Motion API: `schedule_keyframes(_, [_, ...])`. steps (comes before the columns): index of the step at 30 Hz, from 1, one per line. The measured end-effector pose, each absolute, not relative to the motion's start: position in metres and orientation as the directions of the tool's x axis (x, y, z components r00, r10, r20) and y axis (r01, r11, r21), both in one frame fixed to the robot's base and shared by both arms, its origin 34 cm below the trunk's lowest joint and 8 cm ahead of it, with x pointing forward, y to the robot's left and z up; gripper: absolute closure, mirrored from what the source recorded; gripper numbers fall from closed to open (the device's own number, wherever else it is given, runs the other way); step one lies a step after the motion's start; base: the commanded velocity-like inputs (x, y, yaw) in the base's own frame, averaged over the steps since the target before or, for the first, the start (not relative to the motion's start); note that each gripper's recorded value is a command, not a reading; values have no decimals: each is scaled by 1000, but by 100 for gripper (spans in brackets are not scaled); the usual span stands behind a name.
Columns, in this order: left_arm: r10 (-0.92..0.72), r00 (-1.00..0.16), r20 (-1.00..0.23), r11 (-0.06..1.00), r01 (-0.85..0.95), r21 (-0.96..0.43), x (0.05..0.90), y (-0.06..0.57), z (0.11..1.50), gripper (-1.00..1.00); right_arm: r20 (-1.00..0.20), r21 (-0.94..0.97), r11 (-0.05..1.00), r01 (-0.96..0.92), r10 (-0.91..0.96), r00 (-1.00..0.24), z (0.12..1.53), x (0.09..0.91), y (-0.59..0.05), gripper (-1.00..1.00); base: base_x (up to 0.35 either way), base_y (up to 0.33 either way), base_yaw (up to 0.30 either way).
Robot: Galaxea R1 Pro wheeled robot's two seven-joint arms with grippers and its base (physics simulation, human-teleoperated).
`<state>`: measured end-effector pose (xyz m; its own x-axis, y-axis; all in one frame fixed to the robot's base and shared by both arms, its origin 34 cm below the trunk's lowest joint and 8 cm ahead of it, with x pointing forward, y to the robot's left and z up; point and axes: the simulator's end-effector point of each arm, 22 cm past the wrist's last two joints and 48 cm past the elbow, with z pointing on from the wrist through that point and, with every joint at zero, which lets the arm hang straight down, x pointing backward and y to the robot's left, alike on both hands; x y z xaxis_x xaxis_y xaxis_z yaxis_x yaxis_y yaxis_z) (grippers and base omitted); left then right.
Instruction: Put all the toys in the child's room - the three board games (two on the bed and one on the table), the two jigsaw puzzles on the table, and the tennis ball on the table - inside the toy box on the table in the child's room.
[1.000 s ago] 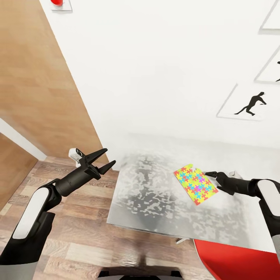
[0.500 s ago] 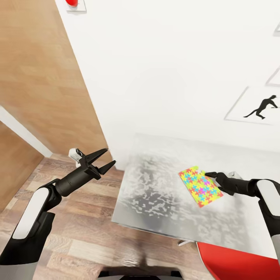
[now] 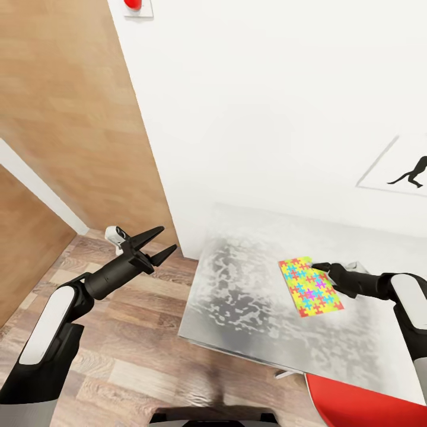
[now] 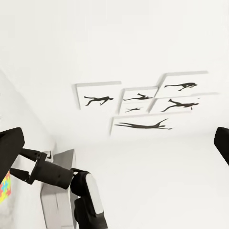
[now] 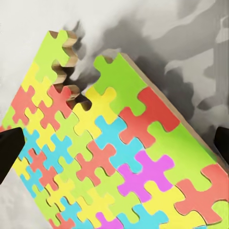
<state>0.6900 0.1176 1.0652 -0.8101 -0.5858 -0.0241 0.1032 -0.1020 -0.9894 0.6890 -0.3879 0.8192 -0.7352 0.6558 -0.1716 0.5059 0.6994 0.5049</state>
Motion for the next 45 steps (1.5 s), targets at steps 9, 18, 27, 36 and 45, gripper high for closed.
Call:
schedule_keyframes(9, [-586,-810,-22,-102,100,-990,692,118,1063,-100,-169,515,703,490,644,-746,820,692,-379,-100,-14,0,10])
schedule_keyframes(18, [-587,-809,-22,-103,101,-990,692,118,1064,-100,-161,530,693,489,648,-744,820,693,-374,-100,-55,0,2])
schedule_keyframes(27, [-588,-809,-23,-103,103,-989,692,119,1064,-100,-161,532,692,488,648,-744,821,694,-374,-100,-14,0,0])
schedule_keyframes(36, [-587,-809,-22,-102,101,-990,692,118,1063,-100,-161,532,692,488,648,-744,821,694,-374,-100,-3,0,0])
schedule_keyframes(45, [-587,-809,-21,-102,100,-990,692,118,1063,-100,-160,533,692,488,648,-744,821,694,-374,-100,0,0,4])
